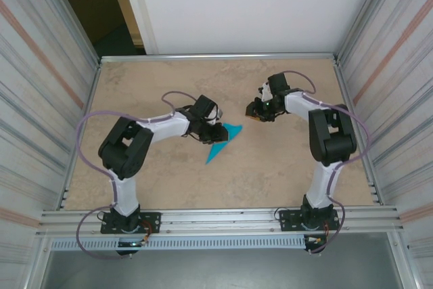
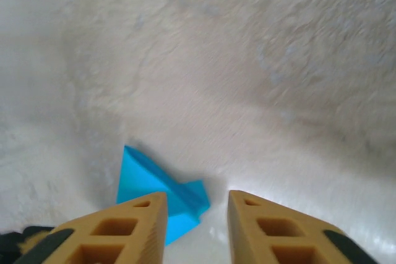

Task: Fold a paper plane with a square sheet of paper (pick it up from the middle)
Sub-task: Fold the wing for the fifth time at the center of the table, then turn over a paper plane at the center of the table.

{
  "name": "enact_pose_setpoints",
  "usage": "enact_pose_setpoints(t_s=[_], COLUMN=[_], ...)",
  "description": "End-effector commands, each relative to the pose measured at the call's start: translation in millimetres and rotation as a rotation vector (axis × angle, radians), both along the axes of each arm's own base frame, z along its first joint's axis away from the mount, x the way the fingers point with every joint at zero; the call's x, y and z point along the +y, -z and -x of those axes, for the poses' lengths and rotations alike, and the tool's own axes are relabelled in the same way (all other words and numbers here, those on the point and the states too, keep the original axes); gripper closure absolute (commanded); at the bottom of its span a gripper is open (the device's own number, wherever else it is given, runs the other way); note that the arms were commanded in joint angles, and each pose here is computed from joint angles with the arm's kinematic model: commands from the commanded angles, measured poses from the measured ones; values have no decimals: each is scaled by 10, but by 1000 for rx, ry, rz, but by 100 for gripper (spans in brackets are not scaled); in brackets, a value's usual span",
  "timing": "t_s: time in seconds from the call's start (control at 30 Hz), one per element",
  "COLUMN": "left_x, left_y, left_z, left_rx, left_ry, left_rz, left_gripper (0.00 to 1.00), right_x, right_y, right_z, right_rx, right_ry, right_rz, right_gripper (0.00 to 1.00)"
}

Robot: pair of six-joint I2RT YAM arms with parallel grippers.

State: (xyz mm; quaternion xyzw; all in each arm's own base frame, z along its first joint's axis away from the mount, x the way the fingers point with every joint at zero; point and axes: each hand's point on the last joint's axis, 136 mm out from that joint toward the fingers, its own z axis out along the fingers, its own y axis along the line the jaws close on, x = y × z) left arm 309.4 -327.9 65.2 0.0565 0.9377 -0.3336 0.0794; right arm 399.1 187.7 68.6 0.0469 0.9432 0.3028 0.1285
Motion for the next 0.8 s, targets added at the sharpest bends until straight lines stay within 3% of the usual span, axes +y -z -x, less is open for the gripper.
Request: enact_pose_setpoints(t_s=[0.0,0.23,0.4,0.57,0.77], left_x=[84,893,1454,1751,1851], left_y=[-651,-704,-573,-509,-421], left_z=[-125,-158,-98,-48,-6], left_rx=[-111,-174,-194,-226,-222], left_ry=[-40,-218,-336,-387,-387], left_rz=[105,28,-60,-120,-147], left_gripper=[62,38,21,12,9], right_x=[-16,232,553,779,772], right_y=[-202,-269,-202,-53,150], right_z=[159,500,674,746,802], right_rx=[-39,-47,4,59,142], right_ry=[36,50,128,214,323], right_rz=[57,202,219,269,361], right_gripper=[63,46,36,33,36])
